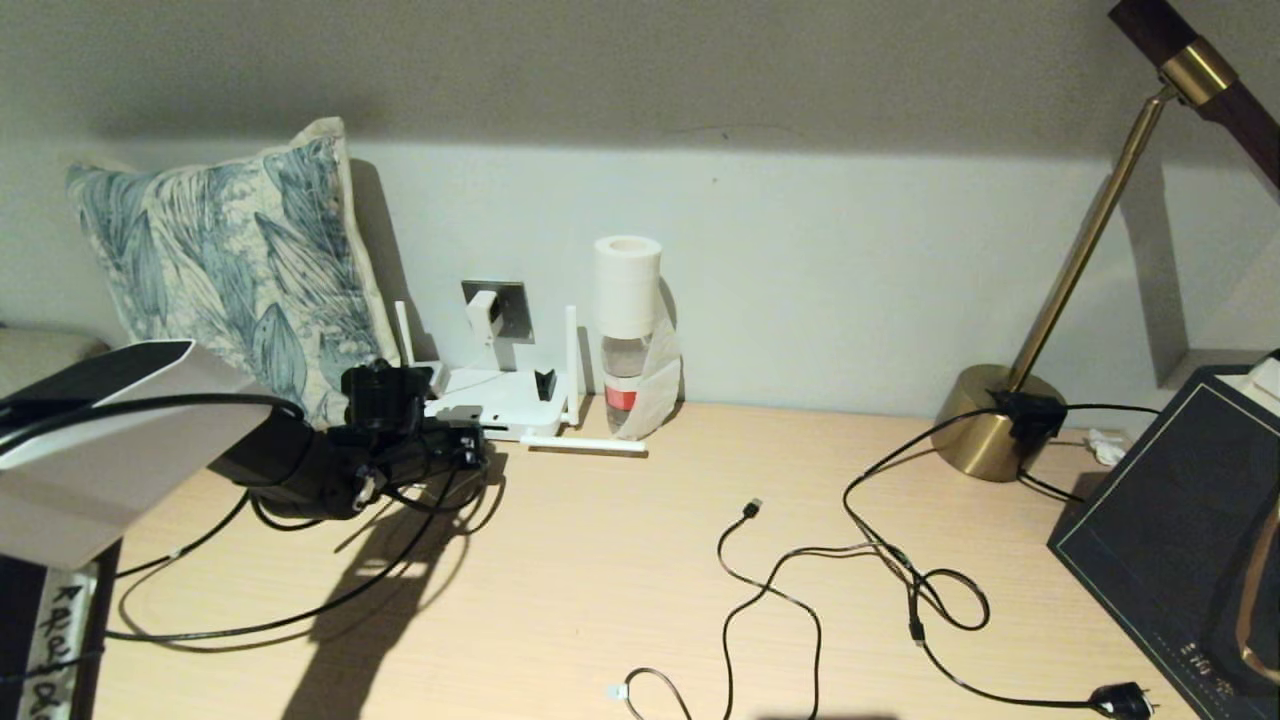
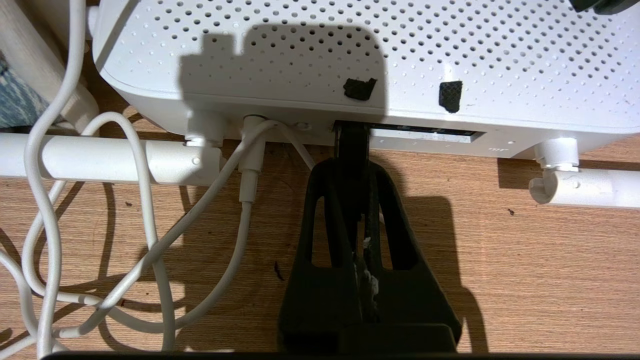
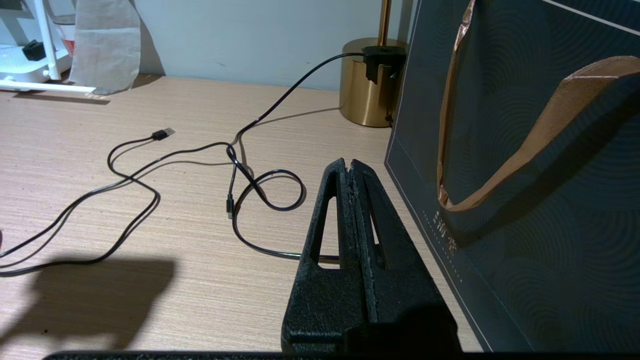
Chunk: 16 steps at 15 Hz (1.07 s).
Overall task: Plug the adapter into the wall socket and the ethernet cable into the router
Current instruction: Plug cable into router interface
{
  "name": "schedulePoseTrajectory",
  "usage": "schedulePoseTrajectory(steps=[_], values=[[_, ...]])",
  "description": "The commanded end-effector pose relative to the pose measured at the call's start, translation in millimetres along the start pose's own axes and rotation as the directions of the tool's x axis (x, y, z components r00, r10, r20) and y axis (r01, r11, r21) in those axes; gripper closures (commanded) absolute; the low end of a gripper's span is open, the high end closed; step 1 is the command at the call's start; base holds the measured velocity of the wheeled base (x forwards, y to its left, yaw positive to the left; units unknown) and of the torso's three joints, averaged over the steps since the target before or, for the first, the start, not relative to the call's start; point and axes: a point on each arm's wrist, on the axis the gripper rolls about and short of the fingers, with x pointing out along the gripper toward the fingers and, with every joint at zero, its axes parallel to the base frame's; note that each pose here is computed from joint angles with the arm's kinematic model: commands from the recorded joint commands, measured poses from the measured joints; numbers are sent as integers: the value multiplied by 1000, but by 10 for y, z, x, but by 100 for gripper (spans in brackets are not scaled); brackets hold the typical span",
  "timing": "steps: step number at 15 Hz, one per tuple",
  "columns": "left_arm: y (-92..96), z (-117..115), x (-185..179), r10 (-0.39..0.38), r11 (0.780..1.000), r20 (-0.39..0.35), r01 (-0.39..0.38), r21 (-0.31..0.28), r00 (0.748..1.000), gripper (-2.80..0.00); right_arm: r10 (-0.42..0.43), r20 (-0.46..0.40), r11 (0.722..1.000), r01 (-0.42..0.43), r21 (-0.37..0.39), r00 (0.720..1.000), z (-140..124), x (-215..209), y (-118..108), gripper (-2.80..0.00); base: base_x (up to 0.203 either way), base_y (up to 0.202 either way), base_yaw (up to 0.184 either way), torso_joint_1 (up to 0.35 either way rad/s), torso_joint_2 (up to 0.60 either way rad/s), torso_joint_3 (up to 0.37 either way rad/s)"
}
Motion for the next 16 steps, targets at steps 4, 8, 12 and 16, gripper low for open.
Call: schedulePoseTrajectory(steps=[4,8,12,16], values=[[-10,96,-43,-1,1000,-10,1,-2,1000,0,0,-36,1000,0,0,999,-99,19,1,0,0,0,0,0,0,0],[-18,140,-63,-1,1000,-29,1,-2,1000,0,0,-36,1000,0,0,999,-99,19,1,0,0,0,0,0,0,0],[-27,179,-62,0,1000,-58,0,-1,998,0,1,-36,1000,-1,0,999,-99,19,1,0,0,0,0,0,0,0],[-28,210,-60,1,1000,-90,-1,-2,996,0,0,-36,1000,0,0,999,-99,19,1,0,0,0,0,0,0,0]])
